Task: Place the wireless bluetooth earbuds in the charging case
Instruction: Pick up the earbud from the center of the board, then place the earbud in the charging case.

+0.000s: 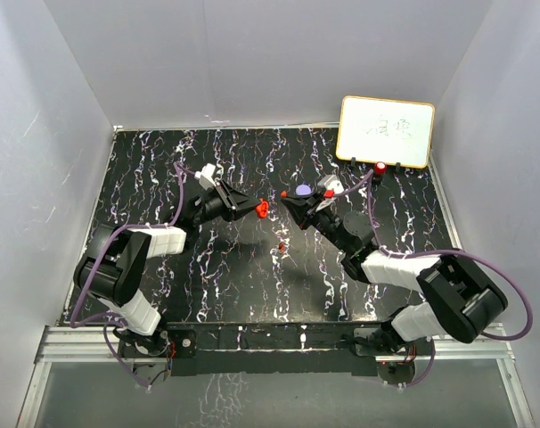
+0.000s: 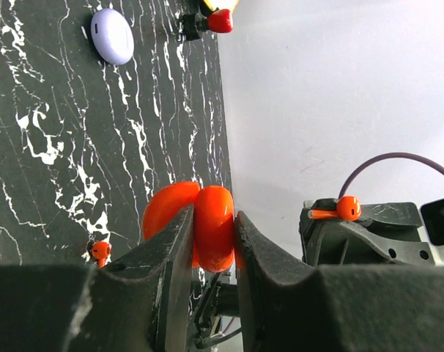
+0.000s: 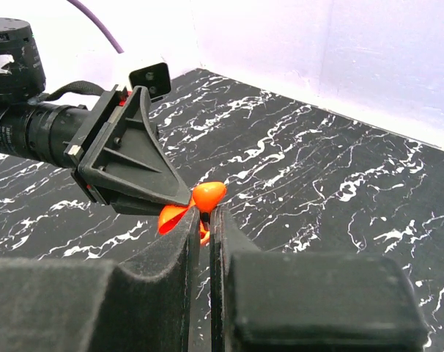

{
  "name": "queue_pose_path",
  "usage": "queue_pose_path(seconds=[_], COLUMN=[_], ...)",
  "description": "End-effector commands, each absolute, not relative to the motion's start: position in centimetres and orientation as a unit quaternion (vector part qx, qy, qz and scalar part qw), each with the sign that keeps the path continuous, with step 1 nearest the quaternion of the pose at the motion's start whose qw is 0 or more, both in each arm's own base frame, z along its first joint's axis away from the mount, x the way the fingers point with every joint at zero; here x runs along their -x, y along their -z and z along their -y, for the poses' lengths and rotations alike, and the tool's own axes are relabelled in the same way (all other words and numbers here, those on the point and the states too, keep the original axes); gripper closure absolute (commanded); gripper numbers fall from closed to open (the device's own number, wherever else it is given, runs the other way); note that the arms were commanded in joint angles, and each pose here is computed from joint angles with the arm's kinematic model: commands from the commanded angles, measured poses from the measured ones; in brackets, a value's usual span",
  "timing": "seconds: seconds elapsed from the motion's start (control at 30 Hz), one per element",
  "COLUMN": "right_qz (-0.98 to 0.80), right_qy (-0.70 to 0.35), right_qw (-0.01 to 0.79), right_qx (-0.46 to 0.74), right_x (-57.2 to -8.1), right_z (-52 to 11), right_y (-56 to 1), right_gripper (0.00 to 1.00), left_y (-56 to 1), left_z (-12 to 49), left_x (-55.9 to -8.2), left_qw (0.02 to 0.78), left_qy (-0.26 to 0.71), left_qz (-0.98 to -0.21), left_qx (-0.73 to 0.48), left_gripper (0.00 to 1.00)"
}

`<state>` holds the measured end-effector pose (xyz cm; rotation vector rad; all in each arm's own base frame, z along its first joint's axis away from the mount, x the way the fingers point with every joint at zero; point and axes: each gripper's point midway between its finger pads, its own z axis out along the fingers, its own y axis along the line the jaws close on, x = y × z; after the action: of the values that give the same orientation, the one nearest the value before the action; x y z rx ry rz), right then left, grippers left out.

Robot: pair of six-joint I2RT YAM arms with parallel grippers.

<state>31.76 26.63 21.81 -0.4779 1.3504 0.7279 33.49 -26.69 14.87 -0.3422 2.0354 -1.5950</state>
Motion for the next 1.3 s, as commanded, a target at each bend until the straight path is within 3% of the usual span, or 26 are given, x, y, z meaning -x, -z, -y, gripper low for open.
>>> queue_pose_path(seconds=[0.0,1.27], right_qz=[-0.551,-0.536], right_qy=[-0.339,-0.340], right_qw=[0.731,0.726], right_qx=[0.218,0.265], right_x=[-31.5,-31.6], right_z=[-26.8,-27.7], right_y=[-24.5,-21.7], right_gripper=[1.00,1.00], left_y=[-17.7,-19.4], left_z=[27.6,29.6], left_x=[-33.9,-32.3], left_qw=[0.279,0.217], left_qy=[0.617,0.693], left_qz=[-0.728,-0.682], left_qx=[0.105,0.088], left_gripper=[1.00,1.00])
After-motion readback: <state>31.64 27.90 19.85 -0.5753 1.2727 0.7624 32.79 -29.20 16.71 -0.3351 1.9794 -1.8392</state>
